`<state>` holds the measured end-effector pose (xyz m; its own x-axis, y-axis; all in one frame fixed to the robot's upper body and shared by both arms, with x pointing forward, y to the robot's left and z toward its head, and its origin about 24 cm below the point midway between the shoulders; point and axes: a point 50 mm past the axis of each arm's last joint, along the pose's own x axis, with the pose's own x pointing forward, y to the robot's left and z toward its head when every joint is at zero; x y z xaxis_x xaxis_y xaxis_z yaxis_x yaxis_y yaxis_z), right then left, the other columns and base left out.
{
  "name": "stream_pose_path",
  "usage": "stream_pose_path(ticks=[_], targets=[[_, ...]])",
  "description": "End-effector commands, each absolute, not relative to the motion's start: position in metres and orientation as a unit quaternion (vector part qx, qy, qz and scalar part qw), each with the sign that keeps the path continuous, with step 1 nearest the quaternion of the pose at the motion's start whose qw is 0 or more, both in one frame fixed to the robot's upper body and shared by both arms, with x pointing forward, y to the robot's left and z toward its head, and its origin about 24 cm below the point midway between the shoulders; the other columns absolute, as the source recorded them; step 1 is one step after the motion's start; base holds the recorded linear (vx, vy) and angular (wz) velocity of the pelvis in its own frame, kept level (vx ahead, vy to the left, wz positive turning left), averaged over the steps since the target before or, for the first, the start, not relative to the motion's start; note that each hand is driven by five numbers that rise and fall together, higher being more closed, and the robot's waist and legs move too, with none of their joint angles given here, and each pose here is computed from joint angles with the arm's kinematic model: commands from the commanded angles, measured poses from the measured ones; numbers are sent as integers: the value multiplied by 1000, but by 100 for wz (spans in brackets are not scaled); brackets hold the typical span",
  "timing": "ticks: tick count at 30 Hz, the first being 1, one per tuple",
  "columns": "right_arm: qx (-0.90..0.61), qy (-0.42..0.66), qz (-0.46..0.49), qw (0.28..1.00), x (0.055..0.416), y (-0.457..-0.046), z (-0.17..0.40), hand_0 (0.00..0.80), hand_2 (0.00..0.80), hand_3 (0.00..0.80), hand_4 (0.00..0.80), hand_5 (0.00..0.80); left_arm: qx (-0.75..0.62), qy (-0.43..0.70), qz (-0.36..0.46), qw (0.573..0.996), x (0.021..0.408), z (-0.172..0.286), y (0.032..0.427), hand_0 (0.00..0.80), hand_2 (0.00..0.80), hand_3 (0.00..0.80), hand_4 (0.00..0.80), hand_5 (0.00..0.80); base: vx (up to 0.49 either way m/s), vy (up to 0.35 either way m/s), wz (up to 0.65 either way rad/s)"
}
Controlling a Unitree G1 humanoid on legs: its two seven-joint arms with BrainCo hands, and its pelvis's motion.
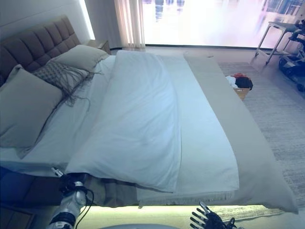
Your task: Make the bed neatly
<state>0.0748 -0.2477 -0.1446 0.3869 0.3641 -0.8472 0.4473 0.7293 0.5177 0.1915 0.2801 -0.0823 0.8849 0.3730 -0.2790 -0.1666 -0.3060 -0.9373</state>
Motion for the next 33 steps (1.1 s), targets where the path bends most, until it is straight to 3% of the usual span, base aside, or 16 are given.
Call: stream_pose_path(ticks=[1,9,20,22,29,33], targets=[[374,533,-39,758,88,-240,-148,0,0,0,0,0,-712,-232,181,637,194,-29,355,0,0,0,0,0,-27,-5,8],[383,493,-71,778,106,-250,-142,0,0,0,0,0,-667,-301,252,634,149,-17,404,0,0,0,0,0,-33,8,2],[378,473,-149,782,87,-287,-137,0,0,0,0,0,-560,-361,378,643,66,41,490,0,0,0,0,0,-21,63,-6],[379,470,-162,780,84,-292,-136,0,0,0,0,0,-546,-358,397,645,58,46,496,0,0,0,0,0,7,89,-12],[394,445,-144,791,91,-292,-132,0,0,0,0,0,-544,-377,464,589,15,45,504,0,0,0,0,0,-4,57,1],[392,449,-125,794,96,-286,-133,0,0,0,0,0,-557,-358,464,588,18,35,499,0,0,0,0,0,-23,14,0]])
